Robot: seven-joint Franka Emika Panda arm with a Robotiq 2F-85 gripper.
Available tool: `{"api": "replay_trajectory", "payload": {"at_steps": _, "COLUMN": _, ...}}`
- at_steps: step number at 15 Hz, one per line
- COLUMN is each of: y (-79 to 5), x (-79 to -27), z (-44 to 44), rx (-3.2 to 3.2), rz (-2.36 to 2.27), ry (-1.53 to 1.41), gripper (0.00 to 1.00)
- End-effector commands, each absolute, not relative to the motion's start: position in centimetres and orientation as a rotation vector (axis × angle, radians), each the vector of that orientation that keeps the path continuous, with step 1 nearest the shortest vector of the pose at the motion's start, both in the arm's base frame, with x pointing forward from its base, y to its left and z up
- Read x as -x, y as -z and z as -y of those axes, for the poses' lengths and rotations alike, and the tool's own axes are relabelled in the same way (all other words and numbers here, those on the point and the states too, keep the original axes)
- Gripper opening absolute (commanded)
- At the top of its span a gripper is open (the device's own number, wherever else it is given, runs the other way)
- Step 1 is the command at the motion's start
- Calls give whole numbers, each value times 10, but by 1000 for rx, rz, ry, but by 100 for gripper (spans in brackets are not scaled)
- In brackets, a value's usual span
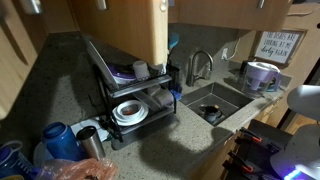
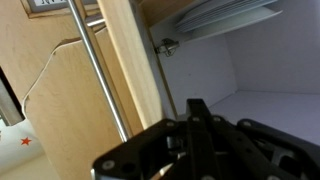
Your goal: Open the right door of the cabinet above the sink
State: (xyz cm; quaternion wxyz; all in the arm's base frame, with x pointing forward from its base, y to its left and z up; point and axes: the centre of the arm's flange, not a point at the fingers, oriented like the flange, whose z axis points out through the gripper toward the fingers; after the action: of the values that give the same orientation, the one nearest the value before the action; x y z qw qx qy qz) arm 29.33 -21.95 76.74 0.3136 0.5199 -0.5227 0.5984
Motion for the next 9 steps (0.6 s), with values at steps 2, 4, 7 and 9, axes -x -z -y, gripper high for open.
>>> {"api": "replay_trajectory", "payload": {"at_steps": 2, "y": -775, "x": -253, "z": 264, "rx": -1256, "rz": 1480, "ry": -1470, "gripper": 0}}
{"api": "replay_trajectory", "payload": {"at_steps": 4, "y": -776, "x": -244, "z": 269, "rx": -1229, "rz": 1506, "ry": -1440, "gripper": 0}}
{"api": "replay_trajectory", "payload": {"at_steps": 7, "y": -778, "x": -228, "z": 279, "rx": -1177, "rz": 1548, "ry": -1394, "gripper": 0}}
{"api": "replay_trajectory", "payload": {"at_steps": 9, "y": -778, "x": -219, "z": 287, "rx": -1147, "rz": 1560, "ry": -1364, "gripper": 0}}
